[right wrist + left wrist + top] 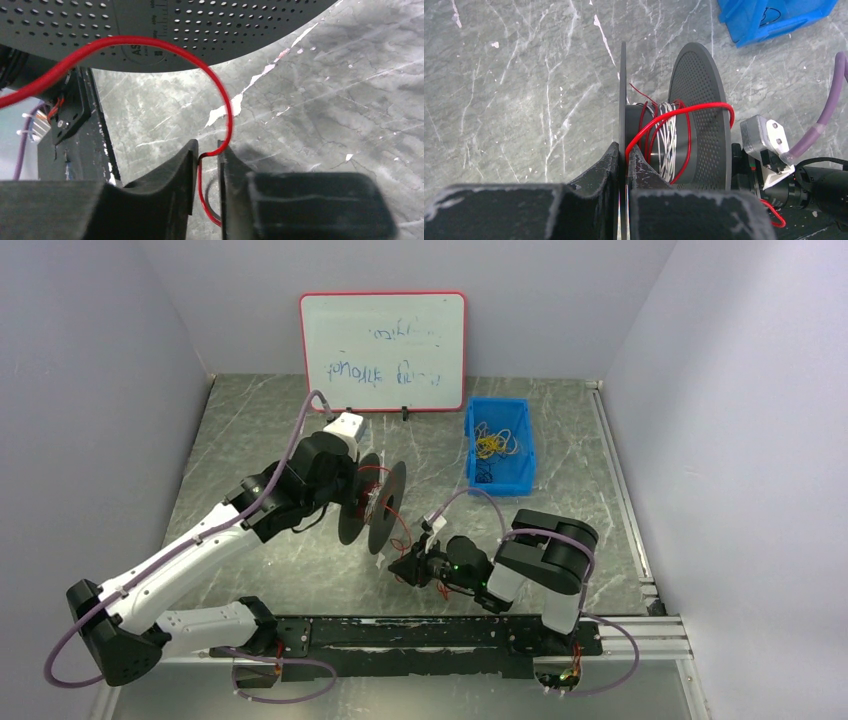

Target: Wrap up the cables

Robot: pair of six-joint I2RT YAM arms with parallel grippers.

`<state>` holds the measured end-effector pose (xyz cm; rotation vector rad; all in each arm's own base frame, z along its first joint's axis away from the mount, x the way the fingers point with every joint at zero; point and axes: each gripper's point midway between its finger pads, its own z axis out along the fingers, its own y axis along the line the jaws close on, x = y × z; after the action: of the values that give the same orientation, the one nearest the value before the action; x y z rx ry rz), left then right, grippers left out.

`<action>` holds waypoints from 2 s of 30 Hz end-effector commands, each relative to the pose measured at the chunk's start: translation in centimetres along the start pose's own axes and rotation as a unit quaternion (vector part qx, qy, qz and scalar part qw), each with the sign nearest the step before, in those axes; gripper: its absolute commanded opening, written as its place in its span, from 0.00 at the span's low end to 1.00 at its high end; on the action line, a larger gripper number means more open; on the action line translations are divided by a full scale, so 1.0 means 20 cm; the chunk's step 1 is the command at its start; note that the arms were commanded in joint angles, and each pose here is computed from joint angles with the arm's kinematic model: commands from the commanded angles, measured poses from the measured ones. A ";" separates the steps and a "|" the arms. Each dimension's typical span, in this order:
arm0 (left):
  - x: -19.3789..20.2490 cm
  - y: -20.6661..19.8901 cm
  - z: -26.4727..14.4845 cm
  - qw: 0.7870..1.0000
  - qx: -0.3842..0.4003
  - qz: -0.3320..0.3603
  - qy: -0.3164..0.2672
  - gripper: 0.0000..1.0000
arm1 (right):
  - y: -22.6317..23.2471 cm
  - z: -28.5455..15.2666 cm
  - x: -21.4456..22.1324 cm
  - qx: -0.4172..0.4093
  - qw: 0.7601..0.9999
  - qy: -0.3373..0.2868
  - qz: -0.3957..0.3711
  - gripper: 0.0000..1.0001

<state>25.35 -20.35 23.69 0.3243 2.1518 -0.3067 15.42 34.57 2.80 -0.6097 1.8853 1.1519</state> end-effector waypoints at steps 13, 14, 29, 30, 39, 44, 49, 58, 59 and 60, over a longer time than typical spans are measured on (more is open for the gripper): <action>-0.21 -0.02 -0.23 0.995 0.036 -0.061 -0.073 0.07 | -0.14 -0.22 -0.33 0.124 0.985 -0.113 -0.051 0.00; -0.21 -0.02 -0.25 0.995 0.041 -0.060 -0.075 0.07 | -0.17 -0.25 -0.36 0.142 0.981 -0.119 -0.060 0.00; -0.08 -0.02 -0.39 0.993 0.100 0.016 -0.054 0.07 | -0.50 -0.72 -0.93 0.346 0.909 -0.215 -0.082 0.00; -0.08 -0.02 -0.40 0.993 0.101 0.020 -0.053 0.07 | -0.51 -0.74 -0.95 0.356 0.905 -0.219 -0.079 0.00; -0.08 -0.05 -0.51 0.987 0.144 0.045 -0.064 0.07 | -0.67 -0.92 -0.95 0.436 0.871 -0.221 -0.047 0.00; -0.09 -0.17 -0.58 0.974 0.214 0.053 -0.058 0.07 | -0.74 -0.95 -0.86 0.462 0.863 -0.201 -0.035 0.00; -0.11 -0.19 -0.63 0.969 0.233 0.058 -0.065 0.07 | -0.80 -0.99 -0.79 0.482 0.855 -0.191 -0.027 0.00; -0.27 -0.26 -0.80 0.951 0.282 0.046 -0.121 0.07 | -0.81 -0.96 -0.73 0.465 0.866 -0.185 0.006 0.00; -0.29 -0.27 -0.82 0.948 0.287 0.045 -0.128 0.07 | -0.81 -0.95 -0.71 0.460 0.869 -0.182 0.012 0.00; -0.31 -0.27 -0.85 0.946 0.291 0.043 -0.133 0.07 | -0.81 -0.94 -0.69 0.456 0.871 -0.179 0.019 0.00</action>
<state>14.91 -19.82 32.74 0.6940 1.9344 -0.7621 28.04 9.92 12.69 0.1411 1.7998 0.1997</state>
